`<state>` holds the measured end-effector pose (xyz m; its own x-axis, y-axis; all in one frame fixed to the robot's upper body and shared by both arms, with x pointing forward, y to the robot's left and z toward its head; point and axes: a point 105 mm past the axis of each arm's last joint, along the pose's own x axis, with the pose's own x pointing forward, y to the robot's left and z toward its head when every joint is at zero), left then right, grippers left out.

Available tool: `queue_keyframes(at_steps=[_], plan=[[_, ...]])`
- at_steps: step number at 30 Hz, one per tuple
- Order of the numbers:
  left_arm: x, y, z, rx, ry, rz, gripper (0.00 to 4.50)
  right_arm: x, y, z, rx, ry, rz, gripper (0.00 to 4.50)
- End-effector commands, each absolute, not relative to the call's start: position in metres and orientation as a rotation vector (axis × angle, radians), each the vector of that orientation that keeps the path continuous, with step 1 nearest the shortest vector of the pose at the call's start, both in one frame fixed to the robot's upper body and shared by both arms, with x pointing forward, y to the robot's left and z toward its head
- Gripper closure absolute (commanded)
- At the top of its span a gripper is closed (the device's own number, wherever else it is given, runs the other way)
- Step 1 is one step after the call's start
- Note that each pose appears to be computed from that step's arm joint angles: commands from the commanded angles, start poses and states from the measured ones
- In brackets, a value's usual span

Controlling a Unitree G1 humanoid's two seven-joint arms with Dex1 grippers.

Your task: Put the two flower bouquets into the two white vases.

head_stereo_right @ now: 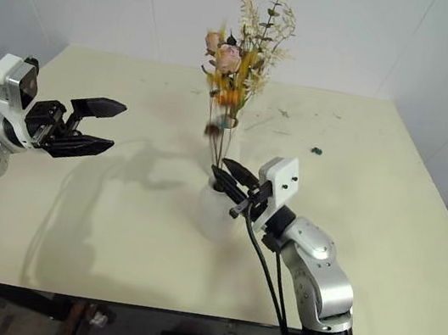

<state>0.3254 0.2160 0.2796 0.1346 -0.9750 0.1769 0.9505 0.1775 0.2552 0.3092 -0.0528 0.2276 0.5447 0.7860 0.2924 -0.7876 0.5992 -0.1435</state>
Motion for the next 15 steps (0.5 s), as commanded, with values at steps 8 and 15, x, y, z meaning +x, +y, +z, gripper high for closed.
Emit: queue_keyframes(at_steps=[8, 15], plan=[[0.315, 0.210, 0.287, 0.141, -0.387, -1.514, 0.00, 0.278, -0.075, 0.247, -0.071, -0.385, 0.979, 0.04], [0.318, 0.208, 0.284, 0.128, -0.392, -1.513, 0.00, 0.256, -0.122, 0.244, -0.226, -0.213, 0.981, 0.04]])
